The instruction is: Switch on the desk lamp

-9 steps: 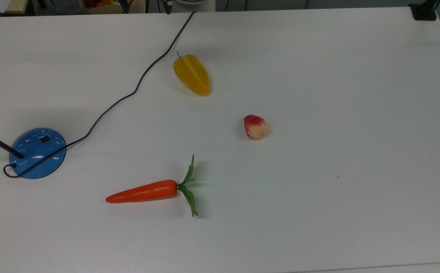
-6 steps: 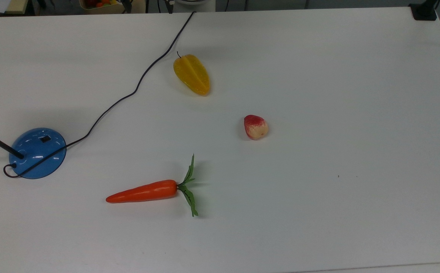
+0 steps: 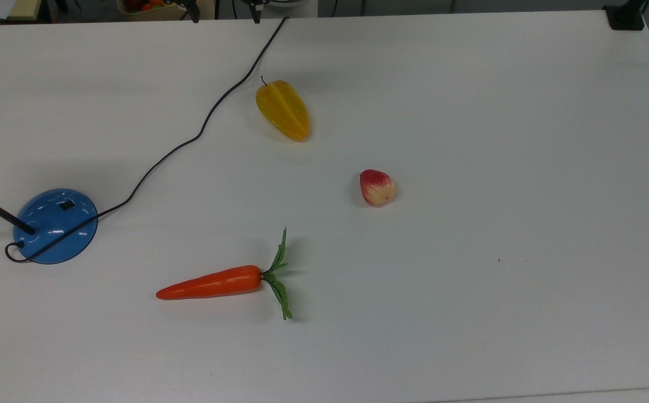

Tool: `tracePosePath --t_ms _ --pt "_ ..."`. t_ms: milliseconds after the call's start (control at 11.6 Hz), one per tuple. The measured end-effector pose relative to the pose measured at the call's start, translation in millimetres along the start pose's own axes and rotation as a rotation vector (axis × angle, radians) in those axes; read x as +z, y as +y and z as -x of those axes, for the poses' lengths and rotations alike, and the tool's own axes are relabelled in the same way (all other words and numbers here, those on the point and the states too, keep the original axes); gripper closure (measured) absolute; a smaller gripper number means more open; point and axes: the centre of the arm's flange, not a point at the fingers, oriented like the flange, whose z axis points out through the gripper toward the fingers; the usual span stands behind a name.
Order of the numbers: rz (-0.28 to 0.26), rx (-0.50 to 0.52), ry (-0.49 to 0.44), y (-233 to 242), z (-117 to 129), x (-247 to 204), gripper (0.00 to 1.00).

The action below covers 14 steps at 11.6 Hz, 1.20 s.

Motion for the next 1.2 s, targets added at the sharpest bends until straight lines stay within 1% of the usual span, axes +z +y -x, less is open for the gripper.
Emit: tracePosePath --t_ms 172,516,602,775,861,1033,1119,1205 --pt "0.001 0.016 -0.006 -7 -1 3 0.0" --pt "0.004 0.004 -0.027 -15 -5 14 0.0" --pt "0.005 -0.003 -0.034 -17 -5 17 0.05" --pt "0.006 -0.033 -0.04 -24 -6 20 0.37" --pt "0.006 -0.042 -0.042 -24 -6 21 0.48" --pt "0.002 -0.044 -0.048 -24 -8 24 0.8" --pt "0.001 -0.042 -0.051 -22 -8 26 0.88" --pt "-0.001 -0.031 -0.047 -17 -10 27 0.99"
